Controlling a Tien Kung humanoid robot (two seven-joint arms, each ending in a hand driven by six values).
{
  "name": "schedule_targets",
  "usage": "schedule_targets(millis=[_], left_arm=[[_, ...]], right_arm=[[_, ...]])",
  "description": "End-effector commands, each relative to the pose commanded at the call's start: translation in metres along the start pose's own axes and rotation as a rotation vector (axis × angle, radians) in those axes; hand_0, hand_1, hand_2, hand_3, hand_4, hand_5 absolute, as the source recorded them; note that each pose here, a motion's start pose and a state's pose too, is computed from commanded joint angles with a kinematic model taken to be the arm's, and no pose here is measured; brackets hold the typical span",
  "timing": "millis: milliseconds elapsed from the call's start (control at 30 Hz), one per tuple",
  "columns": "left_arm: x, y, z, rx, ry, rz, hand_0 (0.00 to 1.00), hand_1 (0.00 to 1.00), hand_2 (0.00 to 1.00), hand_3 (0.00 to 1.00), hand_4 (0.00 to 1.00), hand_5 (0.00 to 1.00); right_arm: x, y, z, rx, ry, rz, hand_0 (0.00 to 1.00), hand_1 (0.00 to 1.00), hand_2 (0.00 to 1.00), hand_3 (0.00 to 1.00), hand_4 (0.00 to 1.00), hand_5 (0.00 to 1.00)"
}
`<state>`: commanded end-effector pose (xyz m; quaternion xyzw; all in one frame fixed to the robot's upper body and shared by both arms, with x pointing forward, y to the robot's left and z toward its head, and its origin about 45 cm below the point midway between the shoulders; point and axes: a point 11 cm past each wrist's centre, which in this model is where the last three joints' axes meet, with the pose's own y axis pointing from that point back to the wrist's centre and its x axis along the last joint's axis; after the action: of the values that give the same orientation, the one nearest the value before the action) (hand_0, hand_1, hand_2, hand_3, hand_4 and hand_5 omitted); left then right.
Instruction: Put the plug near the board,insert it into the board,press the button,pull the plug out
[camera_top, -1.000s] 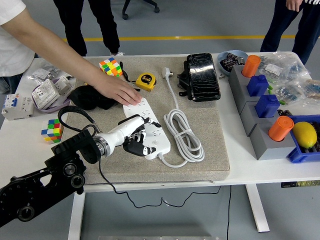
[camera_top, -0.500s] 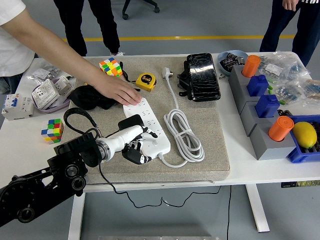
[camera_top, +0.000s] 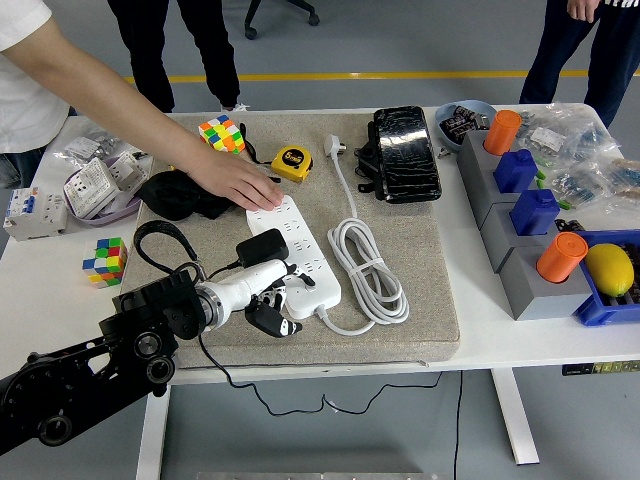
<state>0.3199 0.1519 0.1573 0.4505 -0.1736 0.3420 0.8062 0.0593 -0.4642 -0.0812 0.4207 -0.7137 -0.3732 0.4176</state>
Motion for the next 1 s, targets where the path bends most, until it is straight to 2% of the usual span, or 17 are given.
schedule_targets(millis=[333,600,1000], left_arm=[[-0.001,-0.003,-0.005,0.023,-0.009,-0.008,0.059,0.093,0.155,0.792,0.778,0.002],[-0.009,-0.006,-0.009,0.039,-0.013,-0.033,0.059,0.094,0.157,0.788,0.774,0.002],[-0.008,-0.006,-0.007,0.029,-0.004,-0.025,0.059,0.094,0.157,0.762,0.769,0.002]], right_arm=[[0.001,0.000,-0.001,0.006,-0.007,0.006,0.568,0.643,0.615,0.539,0.916,0.467],[-0.001,0.000,0.002,0.003,-0.009,0.002,0.567,0.643,0.616,0.538,0.917,0.468],[-0.002,0.000,0.002,0.002,-0.014,0.002,0.566,0.643,0.616,0.539,0.917,0.468]])
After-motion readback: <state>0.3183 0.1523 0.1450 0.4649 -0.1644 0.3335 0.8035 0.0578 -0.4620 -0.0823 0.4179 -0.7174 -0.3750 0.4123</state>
